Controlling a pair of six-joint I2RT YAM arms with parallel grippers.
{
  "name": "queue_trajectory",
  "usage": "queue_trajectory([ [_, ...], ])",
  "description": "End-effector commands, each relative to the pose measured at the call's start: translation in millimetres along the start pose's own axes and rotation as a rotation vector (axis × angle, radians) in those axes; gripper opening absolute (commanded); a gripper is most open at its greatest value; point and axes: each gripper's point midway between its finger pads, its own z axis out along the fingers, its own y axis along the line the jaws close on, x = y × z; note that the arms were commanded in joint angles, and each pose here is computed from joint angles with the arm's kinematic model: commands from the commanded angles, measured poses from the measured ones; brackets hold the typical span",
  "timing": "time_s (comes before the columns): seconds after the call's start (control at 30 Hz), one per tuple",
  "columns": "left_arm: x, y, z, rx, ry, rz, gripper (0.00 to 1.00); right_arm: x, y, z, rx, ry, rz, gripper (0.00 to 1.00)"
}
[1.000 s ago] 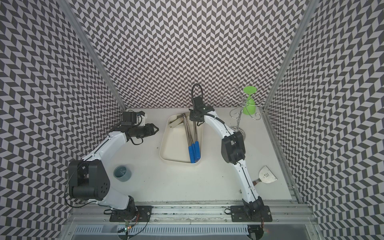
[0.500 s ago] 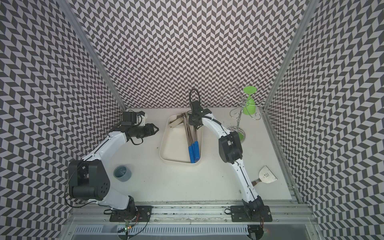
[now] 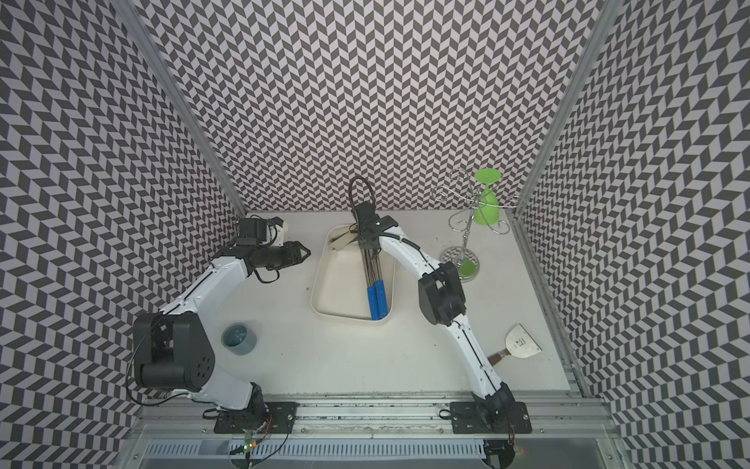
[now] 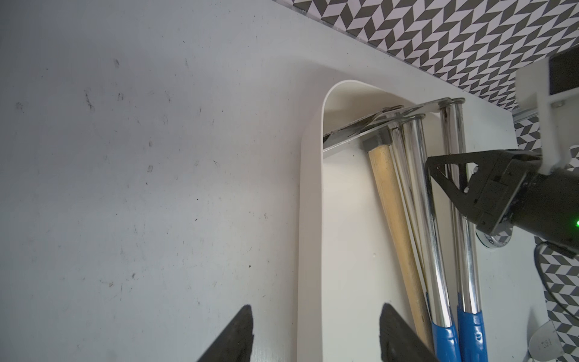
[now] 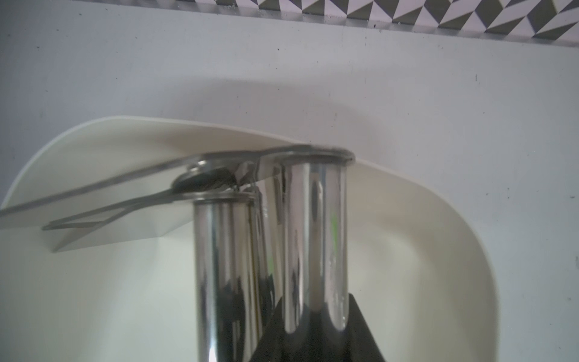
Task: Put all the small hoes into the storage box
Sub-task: Adjust the hoe in the storage box.
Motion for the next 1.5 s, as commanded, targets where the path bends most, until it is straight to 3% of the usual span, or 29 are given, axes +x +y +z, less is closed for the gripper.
queue_trajectory([
  [0.0,-2,-3,-1,0.021,-0.010,0.018,0.65,-31,2,-36,0.039,-0.111,-0.007,0.02],
  [0.5,-2,-5,-5,0.029,-0.022,0.019,0.65,5,-10,0,0.161,-0.042,-0.068,0.03],
  [0.87,1,-4,-6,0.025,-0.023,0.017,0.65,39,19,18,0.147,0.011,-0.131,0.03],
  [1.47,1,-4,-7,0.024,-0.030,0.021,0.65,88,-10,42,0.202,0.175,-0.189,0.10],
])
